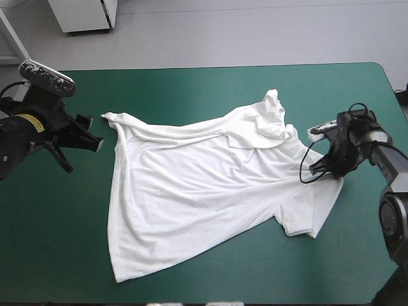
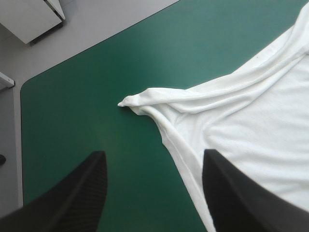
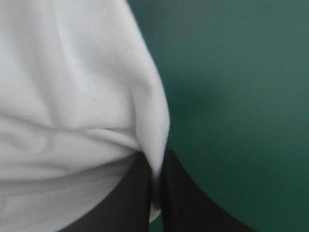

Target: Fold the cloth

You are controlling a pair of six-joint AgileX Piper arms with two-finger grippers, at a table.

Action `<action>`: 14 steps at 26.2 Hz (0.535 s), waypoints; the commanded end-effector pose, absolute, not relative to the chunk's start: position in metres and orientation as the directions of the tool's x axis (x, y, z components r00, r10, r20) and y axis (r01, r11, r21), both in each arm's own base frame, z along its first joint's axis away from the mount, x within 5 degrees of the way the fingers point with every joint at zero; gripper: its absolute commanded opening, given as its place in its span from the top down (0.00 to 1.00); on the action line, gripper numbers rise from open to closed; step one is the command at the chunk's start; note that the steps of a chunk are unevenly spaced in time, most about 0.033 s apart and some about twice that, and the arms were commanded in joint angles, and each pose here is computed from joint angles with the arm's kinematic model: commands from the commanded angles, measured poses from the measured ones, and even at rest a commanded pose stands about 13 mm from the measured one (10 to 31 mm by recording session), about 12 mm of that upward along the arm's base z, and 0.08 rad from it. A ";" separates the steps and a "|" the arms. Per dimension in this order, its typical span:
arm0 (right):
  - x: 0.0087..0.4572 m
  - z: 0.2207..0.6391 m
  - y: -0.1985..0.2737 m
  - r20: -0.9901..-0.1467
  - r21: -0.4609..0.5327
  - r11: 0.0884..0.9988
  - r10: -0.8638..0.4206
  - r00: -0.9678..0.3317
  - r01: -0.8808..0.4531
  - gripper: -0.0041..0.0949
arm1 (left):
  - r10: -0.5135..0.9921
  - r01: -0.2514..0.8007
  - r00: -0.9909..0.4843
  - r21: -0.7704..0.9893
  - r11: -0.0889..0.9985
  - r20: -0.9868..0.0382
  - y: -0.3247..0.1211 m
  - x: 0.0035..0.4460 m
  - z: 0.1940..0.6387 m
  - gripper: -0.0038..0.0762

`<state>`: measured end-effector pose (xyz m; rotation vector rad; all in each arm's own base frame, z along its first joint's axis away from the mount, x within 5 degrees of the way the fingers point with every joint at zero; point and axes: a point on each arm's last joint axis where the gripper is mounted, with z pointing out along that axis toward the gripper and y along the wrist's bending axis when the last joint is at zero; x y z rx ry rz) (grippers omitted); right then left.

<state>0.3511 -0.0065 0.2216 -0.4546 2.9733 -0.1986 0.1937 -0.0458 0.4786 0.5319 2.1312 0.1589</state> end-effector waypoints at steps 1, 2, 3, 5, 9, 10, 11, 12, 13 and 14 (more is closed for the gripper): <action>0.365 0.268 -0.034 -0.253 -0.237 0.947 -0.277 -0.927 -0.219 0.97 | 0.413 0.289 -0.421 0.312 0.905 -0.807 -0.045 0.188 0.492 0.41; 0.370 0.274 -0.040 -0.275 -0.243 0.950 -0.262 -0.925 -0.197 0.97 | 0.414 0.290 -0.425 0.312 0.905 -0.805 -0.045 0.190 0.492 0.41; 0.373 0.279 -0.046 -0.295 -0.249 0.952 -0.250 -0.922 -0.178 0.97 | 0.415 0.291 -0.426 0.312 0.904 -0.804 -0.046 0.191 0.491 0.41; 0.382 0.289 -0.059 -0.337 -0.250 0.959 -0.214 -0.917 -0.133 0.97 | 0.412 0.293 -0.435 0.307 0.905 -0.800 -0.047 0.194 0.489 0.41; 0.408 0.305 -0.096 -0.432 -0.218 0.976 -0.110 -0.895 -0.014 0.97 | 0.421 0.303 -0.459 0.307 0.902 -0.782 -0.051 0.207 0.482 0.41; 0.411 0.307 -0.101 -0.446 -0.217 0.976 -0.100 -0.890 -0.001 0.97 | 0.422 0.304 -0.460 0.308 0.902 -0.781 -0.052 0.208 0.481 0.41; 0.415 0.308 -0.106 -0.454 -0.217 0.976 -0.090 -0.887 0.012 0.97 | 0.424 0.307 -0.468 0.307 0.901 -0.776 -0.053 0.212 0.479 0.41; 0.419 0.307 -0.112 -0.460 -0.219 0.976 -0.081 -0.884 0.025 0.97 | 0.424 0.307 -0.466 0.308 0.901 -0.776 -0.053 0.212 0.479 0.41; 0.421 0.307 -0.118 -0.466 -0.219 0.975 -0.070 -0.882 0.038 0.97 | 0.426 0.309 -0.471 0.308 0.900 -0.773 -0.054 0.215 0.477 0.42; 0.425 0.305 -0.124 -0.471 -0.218 0.975 -0.059 -0.880 0.051 0.97 | 0.425 0.308 -0.466 0.308 0.900 -0.776 -0.054 0.215 0.478 0.41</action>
